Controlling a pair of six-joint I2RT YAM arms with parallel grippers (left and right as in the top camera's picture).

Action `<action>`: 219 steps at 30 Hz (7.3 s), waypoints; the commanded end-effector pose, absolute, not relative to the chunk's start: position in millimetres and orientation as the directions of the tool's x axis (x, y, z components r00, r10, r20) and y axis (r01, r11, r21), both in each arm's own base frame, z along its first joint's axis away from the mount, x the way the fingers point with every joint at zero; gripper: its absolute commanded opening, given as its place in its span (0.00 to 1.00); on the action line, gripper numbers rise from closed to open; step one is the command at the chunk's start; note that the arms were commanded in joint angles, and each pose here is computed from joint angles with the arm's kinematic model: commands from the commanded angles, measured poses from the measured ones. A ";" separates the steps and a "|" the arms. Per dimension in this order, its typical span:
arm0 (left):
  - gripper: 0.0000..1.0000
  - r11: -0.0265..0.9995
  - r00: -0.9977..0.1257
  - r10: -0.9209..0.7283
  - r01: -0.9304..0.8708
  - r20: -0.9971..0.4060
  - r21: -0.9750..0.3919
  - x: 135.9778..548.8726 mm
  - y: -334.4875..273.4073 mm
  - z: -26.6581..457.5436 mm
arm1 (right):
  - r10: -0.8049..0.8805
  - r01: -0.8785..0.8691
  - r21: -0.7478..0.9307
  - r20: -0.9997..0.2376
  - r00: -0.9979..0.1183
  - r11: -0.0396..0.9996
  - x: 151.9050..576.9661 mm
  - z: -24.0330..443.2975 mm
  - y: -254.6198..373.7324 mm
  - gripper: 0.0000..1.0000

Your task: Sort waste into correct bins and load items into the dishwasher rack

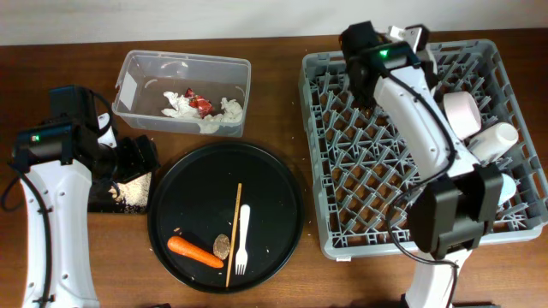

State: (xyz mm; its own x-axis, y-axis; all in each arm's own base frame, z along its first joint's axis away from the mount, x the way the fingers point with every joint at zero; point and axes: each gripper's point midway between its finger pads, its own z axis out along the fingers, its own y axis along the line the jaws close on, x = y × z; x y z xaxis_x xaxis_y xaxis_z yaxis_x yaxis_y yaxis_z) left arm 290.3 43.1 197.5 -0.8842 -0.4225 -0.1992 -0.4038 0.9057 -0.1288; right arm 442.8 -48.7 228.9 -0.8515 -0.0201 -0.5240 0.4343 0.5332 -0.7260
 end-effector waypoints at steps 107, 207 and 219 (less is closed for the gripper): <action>0.99 0.872 -0.886 -0.459 -0.464 0.067 -0.159 244.7 -4.0 154.6 | 0.187 0.164 0.105 -0.276 -0.943 0.981 272.0 273.8 48.8 0.58; 0.99 0.999 -1.000 -0.002 -0.001 -0.009 -0.046 255.4 -98.1 47.0 | 0.174 0.169 0.044 -0.133 -0.976 0.985 252.3 230.3 44.2 0.71; 0.65 1.000 -0.992 -0.019 -0.018 0.129 0.005 196.0 -86.6 -0.2 | 0.173 0.169 0.043 -0.129 -0.976 0.985 251.3 230.2 44.1 0.71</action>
